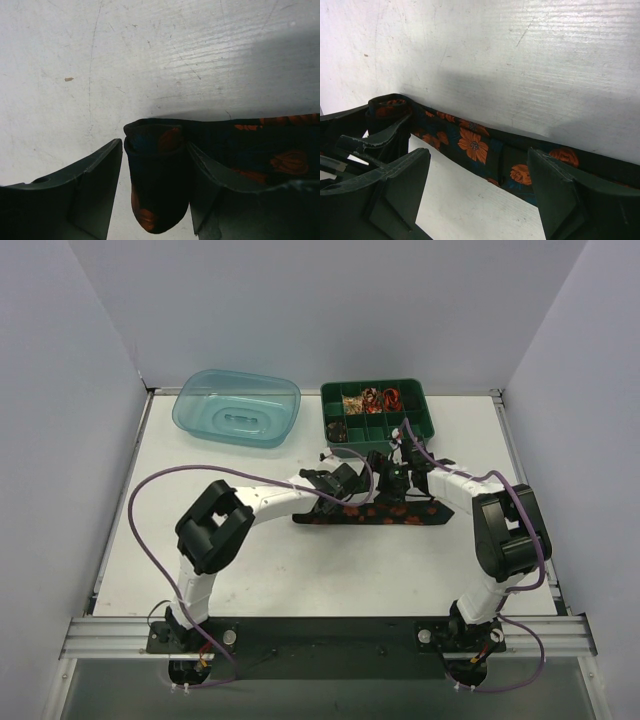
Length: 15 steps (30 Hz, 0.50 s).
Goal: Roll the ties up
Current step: Roll the tie at the center of the board.
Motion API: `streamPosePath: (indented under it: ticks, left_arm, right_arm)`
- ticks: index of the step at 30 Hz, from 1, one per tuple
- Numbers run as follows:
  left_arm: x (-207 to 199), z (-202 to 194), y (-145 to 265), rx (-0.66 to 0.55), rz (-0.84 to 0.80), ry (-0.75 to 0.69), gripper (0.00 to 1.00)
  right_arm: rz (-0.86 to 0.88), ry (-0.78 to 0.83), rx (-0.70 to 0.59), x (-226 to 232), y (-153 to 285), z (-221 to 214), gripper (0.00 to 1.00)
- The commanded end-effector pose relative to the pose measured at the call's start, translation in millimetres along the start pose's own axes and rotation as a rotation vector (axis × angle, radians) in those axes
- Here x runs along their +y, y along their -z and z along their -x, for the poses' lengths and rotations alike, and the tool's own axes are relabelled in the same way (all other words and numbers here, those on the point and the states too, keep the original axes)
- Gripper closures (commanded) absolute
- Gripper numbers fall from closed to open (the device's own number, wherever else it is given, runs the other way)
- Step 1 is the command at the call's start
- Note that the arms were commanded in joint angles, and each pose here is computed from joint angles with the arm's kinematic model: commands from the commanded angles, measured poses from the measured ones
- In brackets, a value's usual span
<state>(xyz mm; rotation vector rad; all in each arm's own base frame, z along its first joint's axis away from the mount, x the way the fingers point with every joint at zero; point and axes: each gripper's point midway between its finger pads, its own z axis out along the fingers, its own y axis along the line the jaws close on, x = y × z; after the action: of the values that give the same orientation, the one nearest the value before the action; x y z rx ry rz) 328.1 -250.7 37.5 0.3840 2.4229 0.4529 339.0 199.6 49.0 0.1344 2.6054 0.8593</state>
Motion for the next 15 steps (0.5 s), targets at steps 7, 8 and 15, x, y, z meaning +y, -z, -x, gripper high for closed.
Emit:
streamPosePath:
  ticks: [7,8,15]
  left_arm:
    - [-3.7,48.7,57.1,-0.149,-0.205,0.157,0.37]
    - [-3.4,50.5,59.6,-0.153,-0.213,0.165,0.36]
    - [10.4,76.1,90.9,-0.245,-0.323,0.274,0.31]
  right_arm:
    - [0.024,0.031,0.008,11.0,-1.7,5.3,0.19]
    - [0.023,0.031,0.007,10.7,-1.5,5.2,0.2]
    - [0.048,0.069,0.003,25.2,3.1,5.0,0.2]
